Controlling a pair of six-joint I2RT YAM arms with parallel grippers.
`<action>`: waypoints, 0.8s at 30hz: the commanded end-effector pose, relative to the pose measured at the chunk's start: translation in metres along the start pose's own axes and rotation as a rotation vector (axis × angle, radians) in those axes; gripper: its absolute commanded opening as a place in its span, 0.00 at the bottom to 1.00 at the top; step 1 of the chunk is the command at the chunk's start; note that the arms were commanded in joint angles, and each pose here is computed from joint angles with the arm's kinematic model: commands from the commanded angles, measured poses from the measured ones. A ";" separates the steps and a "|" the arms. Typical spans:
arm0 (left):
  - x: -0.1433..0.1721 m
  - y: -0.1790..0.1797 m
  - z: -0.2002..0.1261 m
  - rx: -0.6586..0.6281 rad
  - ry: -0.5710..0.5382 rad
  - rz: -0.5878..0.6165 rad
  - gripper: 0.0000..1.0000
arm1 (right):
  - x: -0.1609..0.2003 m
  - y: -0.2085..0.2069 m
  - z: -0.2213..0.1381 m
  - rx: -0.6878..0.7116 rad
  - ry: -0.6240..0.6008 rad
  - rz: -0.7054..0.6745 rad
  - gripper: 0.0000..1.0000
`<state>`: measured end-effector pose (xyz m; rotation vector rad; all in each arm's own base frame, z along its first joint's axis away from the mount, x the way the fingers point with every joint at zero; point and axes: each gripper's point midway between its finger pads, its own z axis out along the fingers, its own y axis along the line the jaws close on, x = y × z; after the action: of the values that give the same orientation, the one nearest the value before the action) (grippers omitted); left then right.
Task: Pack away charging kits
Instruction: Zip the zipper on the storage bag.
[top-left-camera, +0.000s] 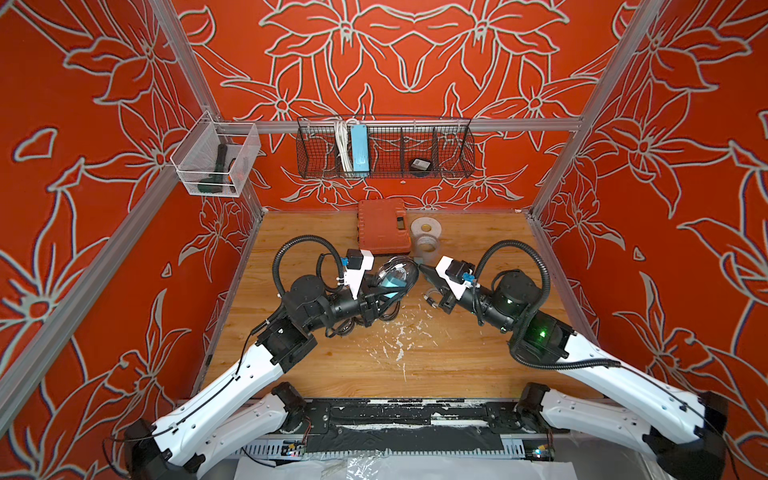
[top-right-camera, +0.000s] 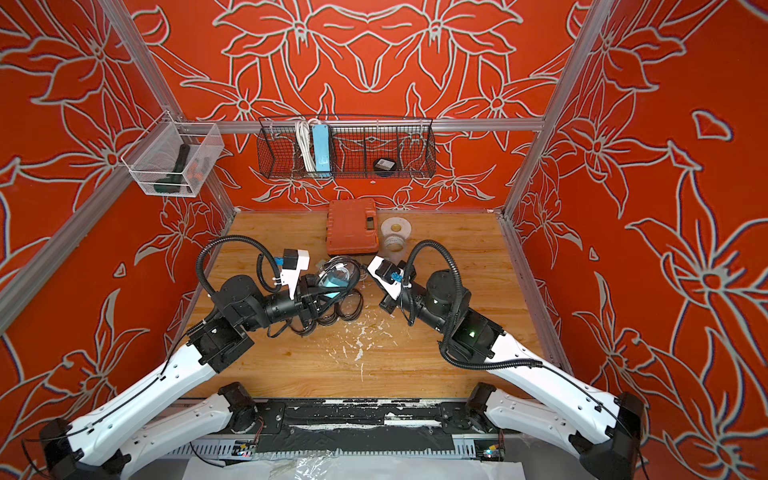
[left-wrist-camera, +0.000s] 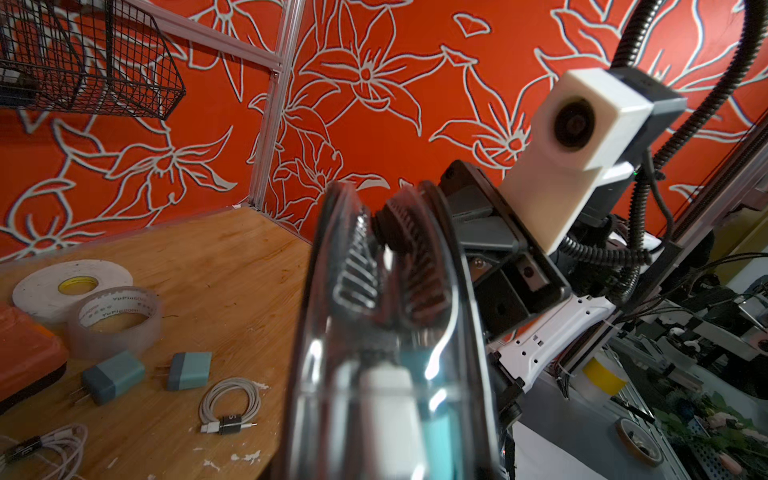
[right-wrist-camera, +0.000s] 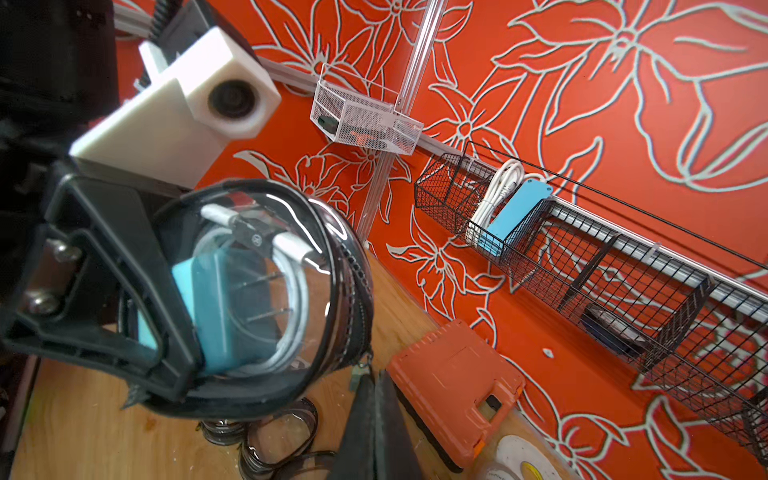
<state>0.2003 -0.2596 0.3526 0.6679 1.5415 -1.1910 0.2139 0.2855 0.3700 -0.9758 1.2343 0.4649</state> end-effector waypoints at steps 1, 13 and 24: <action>0.021 -0.015 0.003 0.114 0.090 0.013 0.00 | 0.004 -0.025 -0.006 0.075 -0.016 -0.136 0.00; 0.051 0.007 0.029 0.088 0.232 -0.050 0.00 | 0.020 -0.060 0.003 0.060 0.064 -0.257 0.00; 0.064 0.012 0.040 0.068 0.294 -0.059 0.00 | 0.024 -0.048 0.006 -0.064 0.074 -0.474 0.00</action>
<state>0.2297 -0.2913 0.3075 0.7484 1.7270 -1.1683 0.2553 0.2665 0.3399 -1.3061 1.1451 0.2349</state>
